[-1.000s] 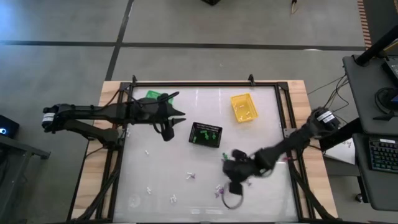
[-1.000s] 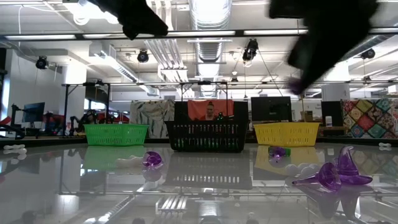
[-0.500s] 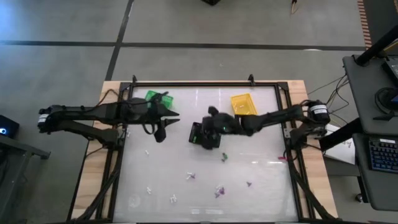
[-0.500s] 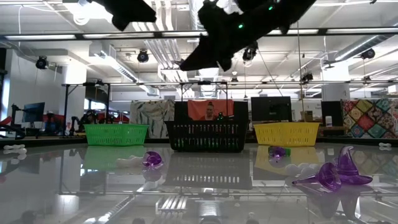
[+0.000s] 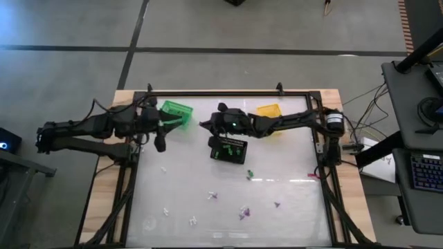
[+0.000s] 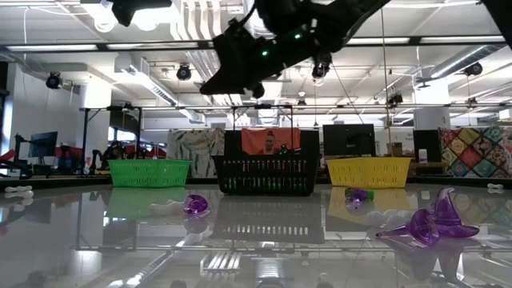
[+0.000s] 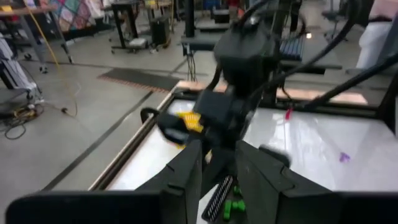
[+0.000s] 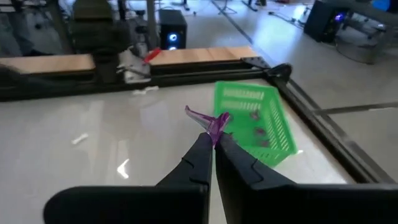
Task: Sort Halloween decoration
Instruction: Put the purple witch hat toy into the green bin, then put the white bone toy into the yellow bin
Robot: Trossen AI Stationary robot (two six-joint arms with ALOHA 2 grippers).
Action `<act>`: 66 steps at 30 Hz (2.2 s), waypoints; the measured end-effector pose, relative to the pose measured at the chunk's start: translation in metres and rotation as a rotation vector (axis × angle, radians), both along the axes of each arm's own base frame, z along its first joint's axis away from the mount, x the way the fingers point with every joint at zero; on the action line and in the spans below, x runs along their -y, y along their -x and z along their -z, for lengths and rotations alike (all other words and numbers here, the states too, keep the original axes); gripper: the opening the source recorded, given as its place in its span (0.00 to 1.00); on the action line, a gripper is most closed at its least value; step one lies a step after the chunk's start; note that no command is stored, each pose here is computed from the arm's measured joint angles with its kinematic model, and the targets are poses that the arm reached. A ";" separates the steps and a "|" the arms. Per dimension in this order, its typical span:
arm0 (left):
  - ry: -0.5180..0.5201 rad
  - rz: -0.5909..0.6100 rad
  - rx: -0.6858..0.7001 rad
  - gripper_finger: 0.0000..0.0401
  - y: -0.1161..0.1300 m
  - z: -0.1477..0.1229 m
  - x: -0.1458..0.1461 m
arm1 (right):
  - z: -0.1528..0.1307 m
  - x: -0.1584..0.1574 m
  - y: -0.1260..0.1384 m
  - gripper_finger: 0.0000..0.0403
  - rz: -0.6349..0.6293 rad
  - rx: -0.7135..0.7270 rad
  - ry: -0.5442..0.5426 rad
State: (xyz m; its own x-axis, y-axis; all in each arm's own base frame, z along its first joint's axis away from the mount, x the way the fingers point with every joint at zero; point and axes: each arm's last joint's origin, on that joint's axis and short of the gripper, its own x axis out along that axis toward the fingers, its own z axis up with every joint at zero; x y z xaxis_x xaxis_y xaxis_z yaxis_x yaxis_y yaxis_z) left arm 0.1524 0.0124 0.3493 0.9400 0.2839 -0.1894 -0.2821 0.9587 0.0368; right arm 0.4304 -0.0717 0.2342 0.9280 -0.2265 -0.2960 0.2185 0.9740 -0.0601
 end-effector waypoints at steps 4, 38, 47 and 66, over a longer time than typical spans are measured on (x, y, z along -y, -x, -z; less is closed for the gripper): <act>0.011 -0.003 0.030 0.20 0.012 0.002 0.000 | 0.004 0.017 -0.020 0.02 0.034 -0.003 0.006; -0.007 0.000 0.075 0.20 0.030 0.007 0.001 | 0.043 0.071 -0.117 0.03 0.154 -0.078 -0.105; -0.007 0.000 0.075 0.20 0.030 0.007 0.001 | 0.044 0.075 -0.114 0.21 0.172 -0.096 -0.151; 0.195 -0.046 -0.143 0.20 0.019 0.034 0.001 | -0.013 0.020 -0.076 0.28 0.039 -0.368 -0.156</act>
